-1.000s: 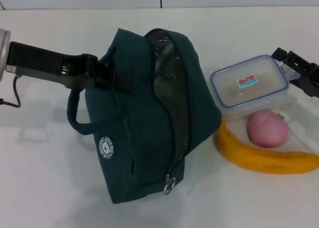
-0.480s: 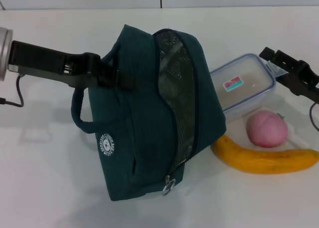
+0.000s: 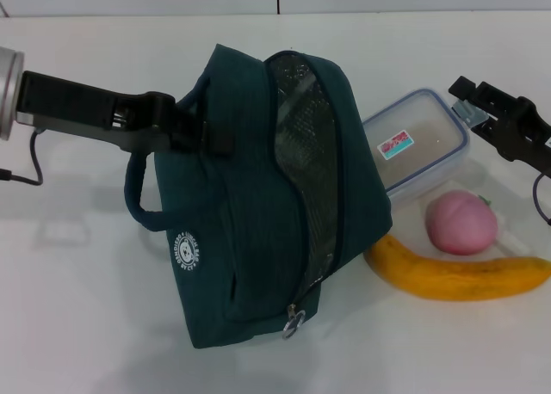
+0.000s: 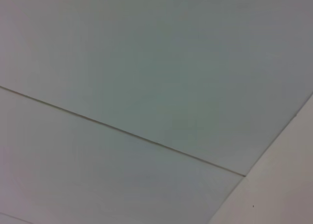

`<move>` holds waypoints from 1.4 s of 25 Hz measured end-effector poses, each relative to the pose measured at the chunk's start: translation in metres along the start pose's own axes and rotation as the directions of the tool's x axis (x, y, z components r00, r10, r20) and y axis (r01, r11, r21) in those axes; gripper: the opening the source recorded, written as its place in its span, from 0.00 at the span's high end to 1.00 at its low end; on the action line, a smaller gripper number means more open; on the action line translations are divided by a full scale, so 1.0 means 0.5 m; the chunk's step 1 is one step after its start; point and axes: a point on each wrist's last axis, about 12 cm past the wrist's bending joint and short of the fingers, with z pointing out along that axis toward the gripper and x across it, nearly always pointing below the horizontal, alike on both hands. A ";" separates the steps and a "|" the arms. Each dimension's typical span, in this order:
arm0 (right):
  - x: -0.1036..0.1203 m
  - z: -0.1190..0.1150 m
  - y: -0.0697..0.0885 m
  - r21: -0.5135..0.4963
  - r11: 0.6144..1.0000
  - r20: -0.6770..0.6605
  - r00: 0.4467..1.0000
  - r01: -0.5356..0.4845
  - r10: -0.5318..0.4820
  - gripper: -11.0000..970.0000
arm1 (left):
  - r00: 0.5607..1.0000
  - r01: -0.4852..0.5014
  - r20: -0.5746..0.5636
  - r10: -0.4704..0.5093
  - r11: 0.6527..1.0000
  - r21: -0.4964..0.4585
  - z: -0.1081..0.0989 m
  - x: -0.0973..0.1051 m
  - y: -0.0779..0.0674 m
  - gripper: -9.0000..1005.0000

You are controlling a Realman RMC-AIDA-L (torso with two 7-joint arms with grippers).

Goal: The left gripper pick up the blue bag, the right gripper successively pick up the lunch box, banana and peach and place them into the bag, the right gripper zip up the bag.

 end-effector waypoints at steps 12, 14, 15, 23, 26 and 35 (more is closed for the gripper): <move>0.006 0.001 -0.002 0.009 1.000 -0.014 1.000 -0.012 0.012 0.60 | 1.000 0.006 0.000 -0.006 1.000 0.001 0.000 0.004 0.002 0.95; 0.008 -0.002 -0.004 0.012 1.000 -0.007 1.000 -0.020 0.020 0.73 | 1.000 0.009 0.001 -0.009 1.000 0.000 -0.001 0.006 0.004 0.95; 0.008 -0.003 -0.005 0.013 1.000 -0.005 1.000 -0.023 0.023 0.77 | 1.000 0.011 0.001 -0.011 1.000 0.000 -0.002 0.007 0.005 0.95; 0.010 -0.005 -0.005 0.005 0.999 0.010 0.999 -0.039 0.039 0.90 | 1.000 0.011 0.002 -0.011 1.000 0.001 -0.002 0.010 0.008 0.95; 0.006 -0.010 -0.002 -0.015 0.999 0.035 0.998 -0.047 0.047 0.90 | 1.000 0.016 0.006 -0.016 1.000 0.004 -0.003 0.012 0.010 0.95; -0.017 -0.049 0.005 -0.082 0.995 0.147 0.987 -0.059 0.070 0.90 | 0.999 0.019 0.030 -0.020 0.999 0.026 -0.012 0.017 0.011 0.95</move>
